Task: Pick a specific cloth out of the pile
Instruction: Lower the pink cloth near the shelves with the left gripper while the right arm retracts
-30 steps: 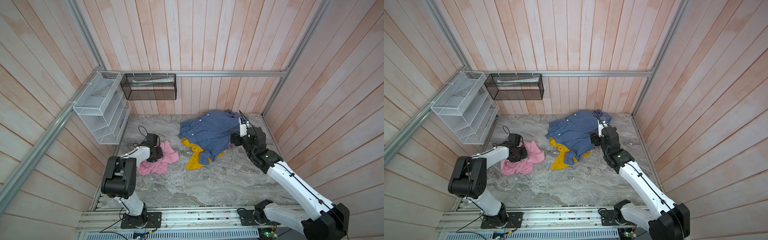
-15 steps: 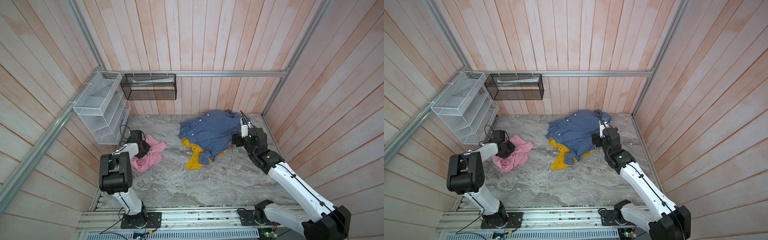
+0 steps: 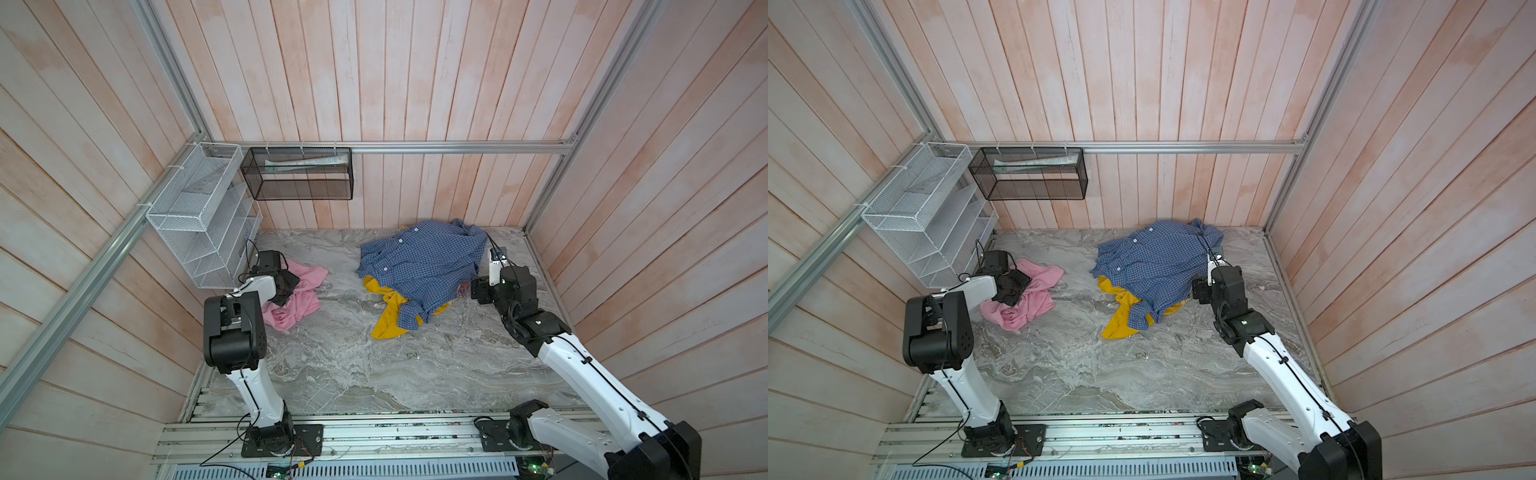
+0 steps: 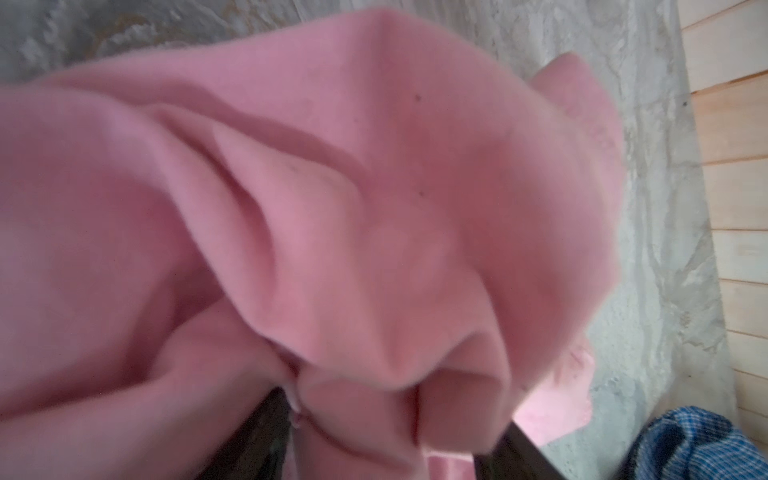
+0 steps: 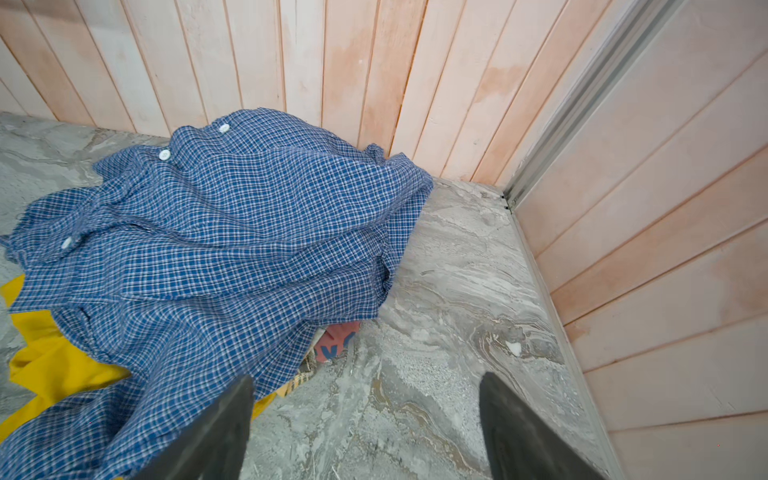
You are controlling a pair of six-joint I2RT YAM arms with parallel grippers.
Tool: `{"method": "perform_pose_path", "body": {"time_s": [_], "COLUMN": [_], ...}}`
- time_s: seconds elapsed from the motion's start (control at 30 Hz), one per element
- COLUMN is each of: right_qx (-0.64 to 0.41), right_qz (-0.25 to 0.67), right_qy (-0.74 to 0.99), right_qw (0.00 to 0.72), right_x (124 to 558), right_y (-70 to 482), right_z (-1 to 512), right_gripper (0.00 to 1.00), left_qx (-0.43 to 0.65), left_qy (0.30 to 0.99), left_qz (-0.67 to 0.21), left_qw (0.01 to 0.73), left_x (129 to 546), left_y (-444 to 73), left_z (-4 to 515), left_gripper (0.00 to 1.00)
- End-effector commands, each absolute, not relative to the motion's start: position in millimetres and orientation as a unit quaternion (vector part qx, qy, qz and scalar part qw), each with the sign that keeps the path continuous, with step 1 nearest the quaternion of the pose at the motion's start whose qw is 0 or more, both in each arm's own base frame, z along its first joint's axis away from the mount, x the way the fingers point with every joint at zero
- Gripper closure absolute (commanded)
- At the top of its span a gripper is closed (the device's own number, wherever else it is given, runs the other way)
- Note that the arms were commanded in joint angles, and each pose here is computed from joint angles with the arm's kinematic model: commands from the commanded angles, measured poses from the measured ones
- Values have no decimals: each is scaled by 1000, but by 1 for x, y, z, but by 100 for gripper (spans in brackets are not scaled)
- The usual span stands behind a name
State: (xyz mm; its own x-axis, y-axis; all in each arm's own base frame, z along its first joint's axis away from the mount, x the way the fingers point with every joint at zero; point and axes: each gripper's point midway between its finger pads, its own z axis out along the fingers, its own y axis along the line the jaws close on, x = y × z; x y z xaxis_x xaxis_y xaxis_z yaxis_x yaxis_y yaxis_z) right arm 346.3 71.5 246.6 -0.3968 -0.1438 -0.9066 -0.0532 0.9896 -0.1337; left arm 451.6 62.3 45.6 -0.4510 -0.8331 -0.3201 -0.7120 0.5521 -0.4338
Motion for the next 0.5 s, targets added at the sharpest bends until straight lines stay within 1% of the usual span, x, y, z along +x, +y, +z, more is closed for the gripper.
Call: {"method": "perform_pose_path", "body": {"time_s": [0.0, 0.03, 0.17, 0.27, 0.37, 0.47], "right_qx": [-47, -45, -39, -29, -21, -12], "right_qz": [-32, -33, -37, -44, -51, -62], "right_qy": [831, 830, 829, 822, 812, 797], "right_qw": [554, 554, 556, 568, 581, 600], "right_x": [344, 343, 343, 343, 342, 339], "right_y": [67, 65, 58, 52, 46, 38], "right_z": [250, 249, 247, 251, 256, 262], "right_gripper": [14, 15, 14, 14, 14, 14], "left_qx": [-467, -463, -456, -451, -443, -436], "left_qy": [838, 838, 832, 829, 825, 822], "left_qz": [-119, -125, -139, -145, -157, -168], "left_qw": [255, 260, 282, 297, 314, 325], "left_x": [442, 443, 446, 448, 452, 455], "left_y": [62, 60, 56, 55, 53, 50], "left_z": [51, 54, 69, 82, 96, 107], "left_gripper": [16, 14, 11, 5, 1, 0]}}
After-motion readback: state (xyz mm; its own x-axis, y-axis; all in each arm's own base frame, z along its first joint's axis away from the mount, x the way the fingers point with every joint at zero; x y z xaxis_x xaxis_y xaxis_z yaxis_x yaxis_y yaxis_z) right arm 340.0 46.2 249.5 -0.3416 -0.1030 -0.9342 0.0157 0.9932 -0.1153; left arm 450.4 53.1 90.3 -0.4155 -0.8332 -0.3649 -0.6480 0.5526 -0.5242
